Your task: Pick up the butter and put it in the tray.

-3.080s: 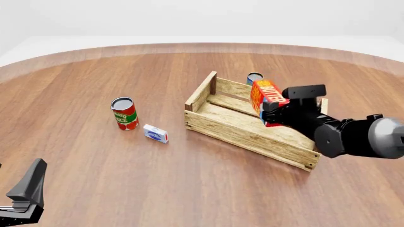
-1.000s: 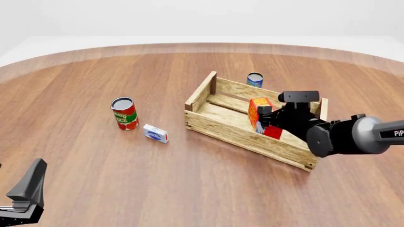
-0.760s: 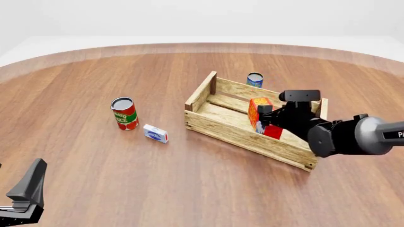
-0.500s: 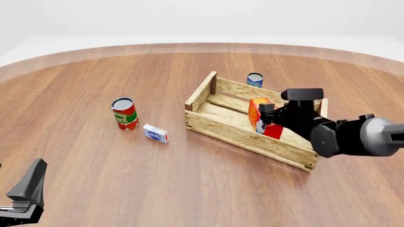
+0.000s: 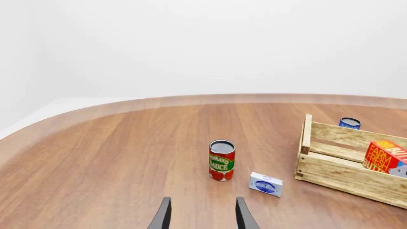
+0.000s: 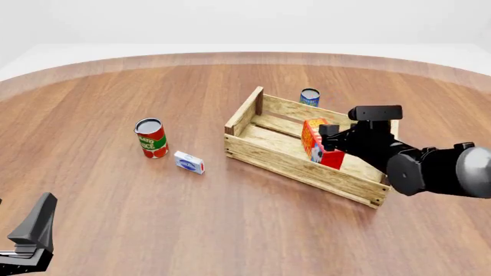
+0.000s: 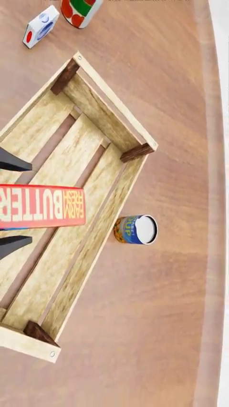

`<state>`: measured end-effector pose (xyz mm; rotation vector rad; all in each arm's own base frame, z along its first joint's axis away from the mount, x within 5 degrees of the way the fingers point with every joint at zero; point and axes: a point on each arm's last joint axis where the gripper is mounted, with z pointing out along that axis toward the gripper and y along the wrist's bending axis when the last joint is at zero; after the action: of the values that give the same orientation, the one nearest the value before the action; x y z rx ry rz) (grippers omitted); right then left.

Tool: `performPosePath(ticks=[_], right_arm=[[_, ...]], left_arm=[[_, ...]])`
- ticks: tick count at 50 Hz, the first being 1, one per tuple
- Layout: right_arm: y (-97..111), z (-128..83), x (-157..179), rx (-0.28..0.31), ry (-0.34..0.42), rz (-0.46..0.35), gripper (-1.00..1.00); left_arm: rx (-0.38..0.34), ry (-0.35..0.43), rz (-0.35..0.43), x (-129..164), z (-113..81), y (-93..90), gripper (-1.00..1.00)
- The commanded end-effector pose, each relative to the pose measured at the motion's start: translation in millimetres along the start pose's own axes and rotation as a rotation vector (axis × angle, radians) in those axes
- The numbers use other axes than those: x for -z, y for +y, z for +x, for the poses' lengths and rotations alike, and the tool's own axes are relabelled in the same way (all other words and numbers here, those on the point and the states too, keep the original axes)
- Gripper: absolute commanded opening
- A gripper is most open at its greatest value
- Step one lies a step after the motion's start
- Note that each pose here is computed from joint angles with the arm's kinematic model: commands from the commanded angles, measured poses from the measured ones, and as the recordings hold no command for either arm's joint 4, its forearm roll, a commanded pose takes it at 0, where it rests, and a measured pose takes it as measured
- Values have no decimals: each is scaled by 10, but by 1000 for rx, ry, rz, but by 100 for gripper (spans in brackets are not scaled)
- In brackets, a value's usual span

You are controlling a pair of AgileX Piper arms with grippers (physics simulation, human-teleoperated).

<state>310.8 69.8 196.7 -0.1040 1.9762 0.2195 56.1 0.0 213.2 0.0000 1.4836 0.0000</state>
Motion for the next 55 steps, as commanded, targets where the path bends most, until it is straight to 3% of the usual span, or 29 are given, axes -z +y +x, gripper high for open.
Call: performPosePath(ticks=[1, 55], right_arm=[[1, -14, 97, 3, -9, -1, 100], [-92, -6, 644, -6, -68, 26, 100]], left_arm=[[0, 0, 0, 0, 0, 0, 100], [0, 0, 0, 0, 0, 0, 100]])
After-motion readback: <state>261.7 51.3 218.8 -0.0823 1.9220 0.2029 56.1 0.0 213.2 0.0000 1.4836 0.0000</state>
